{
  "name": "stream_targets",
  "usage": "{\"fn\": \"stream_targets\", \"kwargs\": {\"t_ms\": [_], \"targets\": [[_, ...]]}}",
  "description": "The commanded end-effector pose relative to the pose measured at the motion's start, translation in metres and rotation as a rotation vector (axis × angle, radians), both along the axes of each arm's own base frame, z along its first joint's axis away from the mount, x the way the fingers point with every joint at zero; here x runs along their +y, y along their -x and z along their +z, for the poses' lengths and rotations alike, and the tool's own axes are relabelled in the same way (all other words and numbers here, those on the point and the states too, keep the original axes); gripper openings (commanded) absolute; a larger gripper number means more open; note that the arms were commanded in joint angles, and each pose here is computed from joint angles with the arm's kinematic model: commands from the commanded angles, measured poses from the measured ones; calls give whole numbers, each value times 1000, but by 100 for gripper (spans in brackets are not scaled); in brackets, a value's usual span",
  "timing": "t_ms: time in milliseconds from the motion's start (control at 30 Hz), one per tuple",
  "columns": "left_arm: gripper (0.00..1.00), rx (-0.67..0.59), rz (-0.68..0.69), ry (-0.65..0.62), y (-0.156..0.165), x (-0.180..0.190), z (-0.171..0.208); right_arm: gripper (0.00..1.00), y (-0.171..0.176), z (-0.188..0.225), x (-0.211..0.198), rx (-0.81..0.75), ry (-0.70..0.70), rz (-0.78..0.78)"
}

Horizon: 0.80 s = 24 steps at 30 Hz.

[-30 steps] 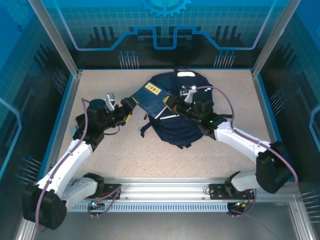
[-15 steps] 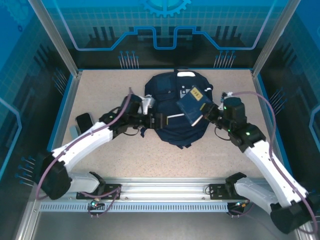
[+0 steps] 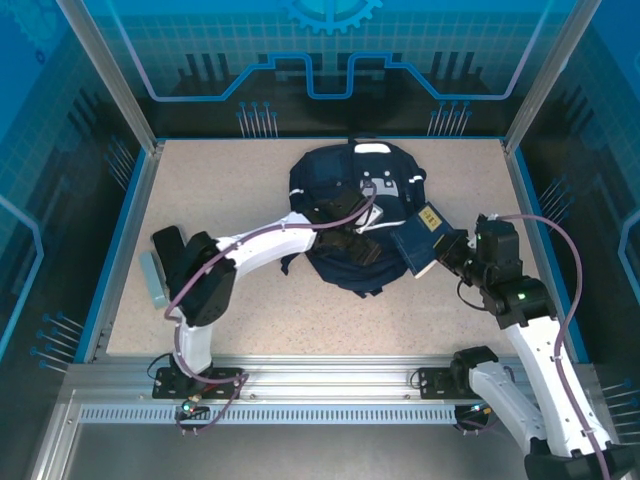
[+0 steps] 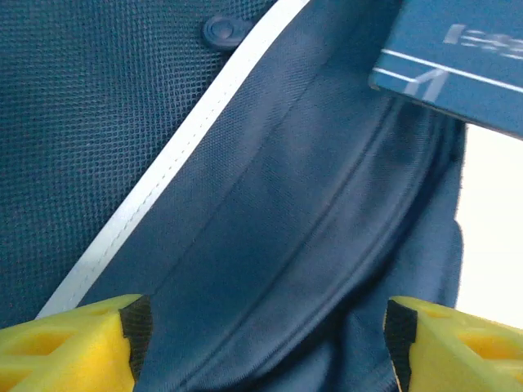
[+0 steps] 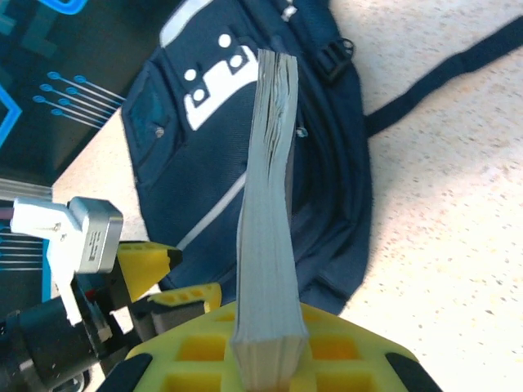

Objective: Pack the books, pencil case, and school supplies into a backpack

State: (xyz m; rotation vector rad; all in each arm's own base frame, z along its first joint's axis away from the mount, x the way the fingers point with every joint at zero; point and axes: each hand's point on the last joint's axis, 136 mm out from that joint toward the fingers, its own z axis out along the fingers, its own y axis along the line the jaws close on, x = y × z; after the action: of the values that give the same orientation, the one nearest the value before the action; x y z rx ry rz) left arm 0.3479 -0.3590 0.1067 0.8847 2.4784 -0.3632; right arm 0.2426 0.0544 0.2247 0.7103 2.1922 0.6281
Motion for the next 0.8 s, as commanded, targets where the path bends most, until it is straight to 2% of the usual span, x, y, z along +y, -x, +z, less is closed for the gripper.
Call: {"fn": "stream_targets", "kwargs": {"t_ms": [0, 300, 400, 567, 667, 767], "targets": [[76, -22, -49, -105, -3, 4, -6, 7, 4, -4, -1, 3, -43, 4], [69, -88, -56, -231, -26, 8, -23, 8, 3, -17, -1, 38, -98, -1], [71, -71, -72, -232, -25, 5, -26, 8, 3, -17, -1, 39, -103, -1], [81, -69, -117, -269, -17, 6, -34, 8, 5, -13, -4, 29, -94, -15], [82, -94, -114, -299, -21, 10, -34, 8, 7, -10, -9, 20, -72, -32], [79, -117, -107, -328, -26, 13, -34, 8, 9, -8, -14, 17, -52, -51]]}}
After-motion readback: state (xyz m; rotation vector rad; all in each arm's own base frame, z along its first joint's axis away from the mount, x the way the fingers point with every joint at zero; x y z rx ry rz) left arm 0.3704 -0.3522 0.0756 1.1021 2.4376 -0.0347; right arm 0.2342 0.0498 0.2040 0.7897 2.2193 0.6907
